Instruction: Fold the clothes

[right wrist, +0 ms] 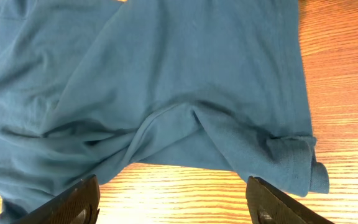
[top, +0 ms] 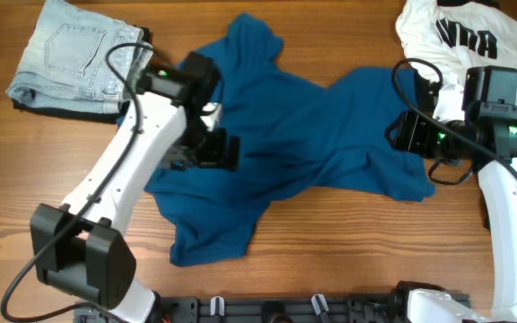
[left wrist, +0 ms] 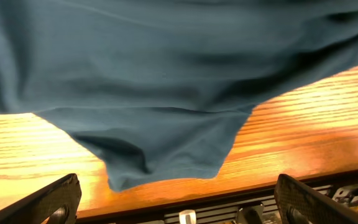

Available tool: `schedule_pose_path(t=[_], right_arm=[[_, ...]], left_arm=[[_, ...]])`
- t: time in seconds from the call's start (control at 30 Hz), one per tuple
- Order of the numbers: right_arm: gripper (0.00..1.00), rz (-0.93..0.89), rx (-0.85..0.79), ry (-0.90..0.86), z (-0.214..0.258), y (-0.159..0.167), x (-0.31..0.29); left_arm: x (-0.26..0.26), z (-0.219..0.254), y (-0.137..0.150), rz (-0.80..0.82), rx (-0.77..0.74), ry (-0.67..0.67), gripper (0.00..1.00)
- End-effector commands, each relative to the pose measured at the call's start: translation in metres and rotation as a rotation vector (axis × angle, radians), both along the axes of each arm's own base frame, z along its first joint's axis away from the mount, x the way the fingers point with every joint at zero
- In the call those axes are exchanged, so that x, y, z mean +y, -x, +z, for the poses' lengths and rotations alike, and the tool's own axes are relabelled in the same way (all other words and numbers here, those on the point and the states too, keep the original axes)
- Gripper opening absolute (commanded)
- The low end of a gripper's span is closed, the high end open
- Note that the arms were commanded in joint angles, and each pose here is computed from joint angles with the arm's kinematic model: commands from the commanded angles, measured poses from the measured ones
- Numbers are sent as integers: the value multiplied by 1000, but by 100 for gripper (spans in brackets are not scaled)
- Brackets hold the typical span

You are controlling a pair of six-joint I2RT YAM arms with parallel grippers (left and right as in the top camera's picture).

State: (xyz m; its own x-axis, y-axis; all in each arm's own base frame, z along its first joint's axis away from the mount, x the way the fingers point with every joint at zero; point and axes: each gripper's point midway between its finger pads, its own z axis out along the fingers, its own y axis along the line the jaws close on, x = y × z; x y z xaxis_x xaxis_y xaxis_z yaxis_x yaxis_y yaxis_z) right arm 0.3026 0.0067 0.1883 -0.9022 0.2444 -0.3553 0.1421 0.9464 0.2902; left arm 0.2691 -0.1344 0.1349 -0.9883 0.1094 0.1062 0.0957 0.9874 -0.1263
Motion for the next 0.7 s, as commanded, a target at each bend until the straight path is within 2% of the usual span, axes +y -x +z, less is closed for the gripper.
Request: schedule_pose_path(t=[0.0,0.1,0.17,0.43,0.67], right_arm=[[76,3,16,16,-2,3,-1],[75,25,26,17,-3,5,6],[76,25,27,25,-3,5,6],[77,21,15,30,-2,3,5],[77,-65,95,35,-10,16,-2]], left_arm=[[-13,-3,-6,84,-29,-28,100],[-26,-4,-24,247,-90,5,100],[-33,-9,-36,284,-132,33,100],[-18,-73,-14,369,-75,-28,100],[-16,-79,-14,374,-83,-36,100]])
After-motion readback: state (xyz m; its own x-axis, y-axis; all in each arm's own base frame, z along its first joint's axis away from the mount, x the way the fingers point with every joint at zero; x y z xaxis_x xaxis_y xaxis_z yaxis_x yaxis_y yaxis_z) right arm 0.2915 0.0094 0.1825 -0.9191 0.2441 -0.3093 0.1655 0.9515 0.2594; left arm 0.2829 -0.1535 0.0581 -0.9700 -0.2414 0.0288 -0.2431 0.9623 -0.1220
